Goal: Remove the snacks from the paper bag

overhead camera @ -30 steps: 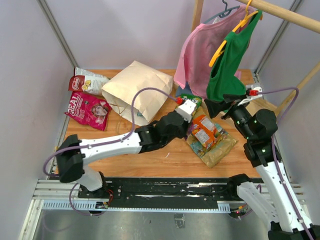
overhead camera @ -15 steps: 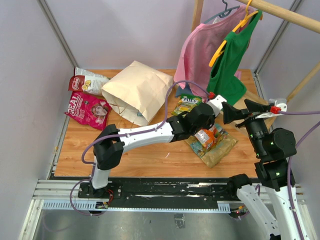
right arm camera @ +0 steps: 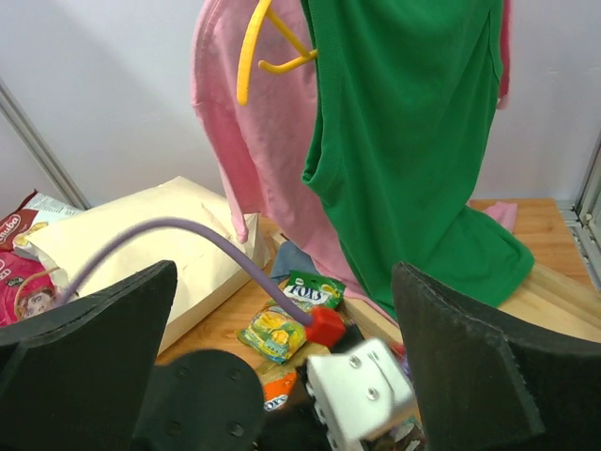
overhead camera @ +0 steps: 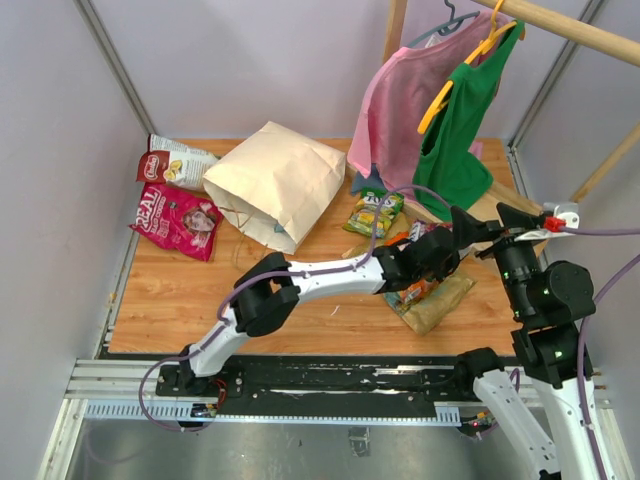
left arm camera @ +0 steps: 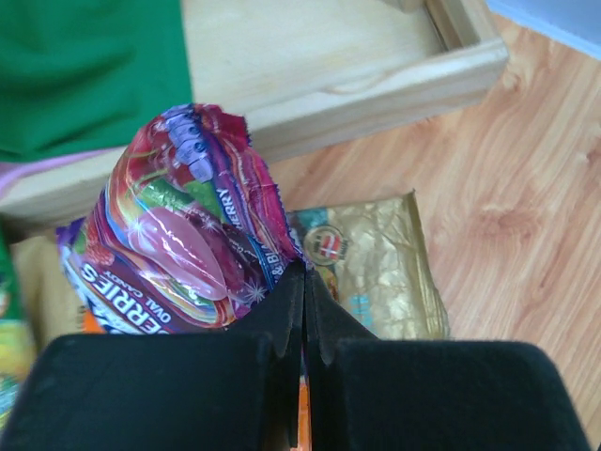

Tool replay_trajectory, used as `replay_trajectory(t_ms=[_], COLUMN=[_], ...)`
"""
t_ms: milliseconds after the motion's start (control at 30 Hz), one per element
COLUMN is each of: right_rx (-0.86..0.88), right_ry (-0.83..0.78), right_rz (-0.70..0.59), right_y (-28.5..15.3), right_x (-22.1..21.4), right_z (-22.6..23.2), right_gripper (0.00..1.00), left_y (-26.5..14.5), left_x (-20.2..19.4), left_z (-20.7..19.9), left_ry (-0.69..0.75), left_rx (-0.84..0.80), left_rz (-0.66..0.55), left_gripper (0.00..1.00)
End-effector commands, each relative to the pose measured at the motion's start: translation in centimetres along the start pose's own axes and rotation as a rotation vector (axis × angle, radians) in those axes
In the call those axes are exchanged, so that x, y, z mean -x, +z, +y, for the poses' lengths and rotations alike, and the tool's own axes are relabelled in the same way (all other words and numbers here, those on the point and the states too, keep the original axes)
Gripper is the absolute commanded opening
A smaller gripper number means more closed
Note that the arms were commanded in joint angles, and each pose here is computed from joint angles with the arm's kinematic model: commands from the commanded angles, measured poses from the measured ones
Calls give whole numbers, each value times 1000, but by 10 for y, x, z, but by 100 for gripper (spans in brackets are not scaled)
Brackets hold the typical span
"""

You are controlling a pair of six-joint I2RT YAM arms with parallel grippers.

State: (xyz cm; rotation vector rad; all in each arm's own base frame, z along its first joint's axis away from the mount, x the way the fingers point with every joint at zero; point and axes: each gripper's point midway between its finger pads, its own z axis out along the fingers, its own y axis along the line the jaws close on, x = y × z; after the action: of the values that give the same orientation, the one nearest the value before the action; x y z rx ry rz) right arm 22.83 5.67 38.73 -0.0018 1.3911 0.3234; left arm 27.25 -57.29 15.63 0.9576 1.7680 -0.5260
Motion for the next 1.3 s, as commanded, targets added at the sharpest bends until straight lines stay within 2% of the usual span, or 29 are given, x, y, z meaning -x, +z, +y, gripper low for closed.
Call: replay_trajectory(t_ms=[0, 133, 333, 633, 700, 733, 833, 867, 933, 1000, 1100, 1200, 1267], right_rx=[-29, -26, -40, -63, -78, -81, -87, -89, -94, -98, -113, -127, -131], right_ry=[-3, 3, -2, -7, -14, -17, -23, -24, -28, -31, -36, -40, -39], right_rz=[-57, -61, -70, -114, -115, -116, -109, -108, -106, -107, -110, -118, -119], right_y=[-6, -5, -8, -23, -24, -24, -23, -23, -22, -23, -24, -25, -23], right_x=[16, 15, 19, 33, 34, 33, 32, 32, 31, 31, 31, 32, 30], right_z=[-5, -4, -7, -11, -14, -14, -16, -16, -17, -18, -21, -24, -25], right_gripper=[98, 98, 98, 98, 98, 98, 98, 98, 98, 98, 98, 98, 98], left_y=[13, 19, 22, 9, 13, 17, 27, 28, 27, 20, 0, -46, -92], left_x=[-12, -21, -21, -12, -15, -18, -27, -28, -23, -10, 22, 72, 98], left_z=[-36, -59, -75, -103, -110, -112, -116, -116, -114, -106, -72, -13, 18], left_ry=[-10, 5, -56, -42, -36, -32, -20, -18, -18, -25, -71, -160, -186], left_rx=[-88, -125, -183, -373, -401, -409, -417, -415, -414, -414, -385, -311, -252], left_rz=[15, 23, 3, -105, -104, -99, -90, -91, -110, -148, -224, -322, -404], left_gripper=[1, 0, 1, 1, 3, 14, 68, 78, 90, 98, 100, 100, 100])
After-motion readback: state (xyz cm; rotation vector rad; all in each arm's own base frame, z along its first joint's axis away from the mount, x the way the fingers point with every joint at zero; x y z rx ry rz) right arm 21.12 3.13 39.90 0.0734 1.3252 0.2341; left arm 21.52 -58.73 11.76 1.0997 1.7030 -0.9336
